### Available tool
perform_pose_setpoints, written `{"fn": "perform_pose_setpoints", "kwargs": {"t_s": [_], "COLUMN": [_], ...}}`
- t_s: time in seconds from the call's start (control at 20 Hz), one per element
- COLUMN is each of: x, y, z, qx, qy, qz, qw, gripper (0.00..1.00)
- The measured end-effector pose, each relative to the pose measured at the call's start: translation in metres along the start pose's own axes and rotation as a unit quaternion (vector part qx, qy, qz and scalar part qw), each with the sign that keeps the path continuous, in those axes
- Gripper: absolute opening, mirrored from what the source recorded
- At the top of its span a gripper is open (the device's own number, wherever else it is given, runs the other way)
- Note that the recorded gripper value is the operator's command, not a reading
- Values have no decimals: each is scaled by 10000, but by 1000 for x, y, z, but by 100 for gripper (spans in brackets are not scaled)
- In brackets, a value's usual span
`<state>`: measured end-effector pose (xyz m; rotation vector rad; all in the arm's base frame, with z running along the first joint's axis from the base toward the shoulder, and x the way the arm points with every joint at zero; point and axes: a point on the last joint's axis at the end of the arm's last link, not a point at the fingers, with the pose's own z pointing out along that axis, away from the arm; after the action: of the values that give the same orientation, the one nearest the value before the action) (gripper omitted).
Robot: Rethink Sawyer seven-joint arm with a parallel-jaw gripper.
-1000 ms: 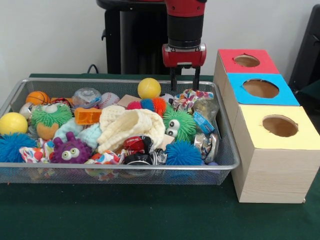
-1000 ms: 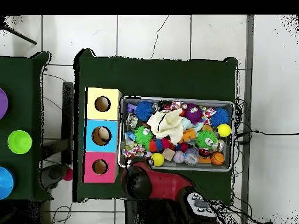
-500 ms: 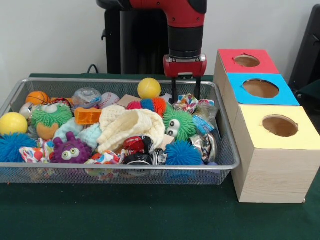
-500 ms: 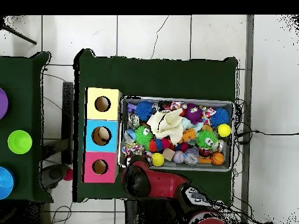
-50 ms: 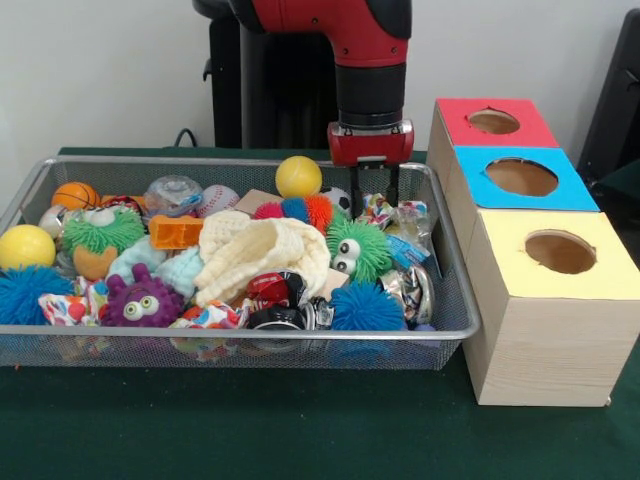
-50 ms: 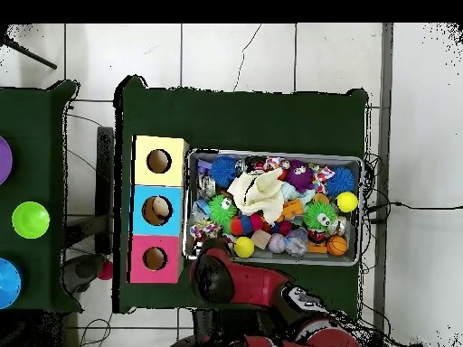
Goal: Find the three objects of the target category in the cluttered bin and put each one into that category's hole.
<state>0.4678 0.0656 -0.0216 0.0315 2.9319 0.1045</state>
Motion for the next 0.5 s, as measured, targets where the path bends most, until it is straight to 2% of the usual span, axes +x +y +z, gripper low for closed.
{"fn": "perform_pose_setpoints", "kwargs": {"t_s": [0.5], "x": [-5], "y": [5], "z": [-4], "qx": [-40], "qy": [70], "qz": [21], "qw": [10000], "gripper": [0]}}
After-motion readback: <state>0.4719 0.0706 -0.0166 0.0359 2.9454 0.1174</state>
